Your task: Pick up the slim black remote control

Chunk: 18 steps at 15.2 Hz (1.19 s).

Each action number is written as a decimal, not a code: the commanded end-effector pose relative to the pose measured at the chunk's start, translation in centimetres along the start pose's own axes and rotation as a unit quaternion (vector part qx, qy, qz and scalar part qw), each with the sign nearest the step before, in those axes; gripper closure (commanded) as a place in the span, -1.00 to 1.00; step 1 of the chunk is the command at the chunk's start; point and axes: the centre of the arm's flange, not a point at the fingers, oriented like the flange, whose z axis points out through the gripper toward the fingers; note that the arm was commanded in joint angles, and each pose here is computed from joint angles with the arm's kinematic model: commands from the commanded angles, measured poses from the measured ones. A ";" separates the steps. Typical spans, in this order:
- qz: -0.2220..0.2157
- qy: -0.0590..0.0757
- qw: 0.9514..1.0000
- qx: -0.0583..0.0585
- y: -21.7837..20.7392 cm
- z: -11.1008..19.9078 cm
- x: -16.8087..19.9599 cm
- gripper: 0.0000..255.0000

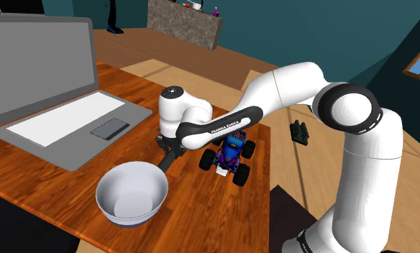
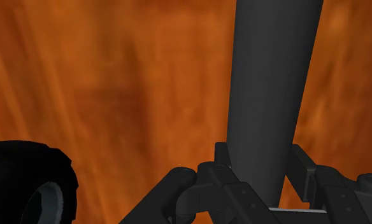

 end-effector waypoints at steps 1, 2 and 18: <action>-0.001 -0.001 1.000 -0.006 0.2 0.5 -0.1 1.00; -0.001 -0.001 1.000 -0.006 0.2 0.5 0.0 1.00; -0.001 -0.001 1.000 -0.006 0.4 -7.2 1.8 1.00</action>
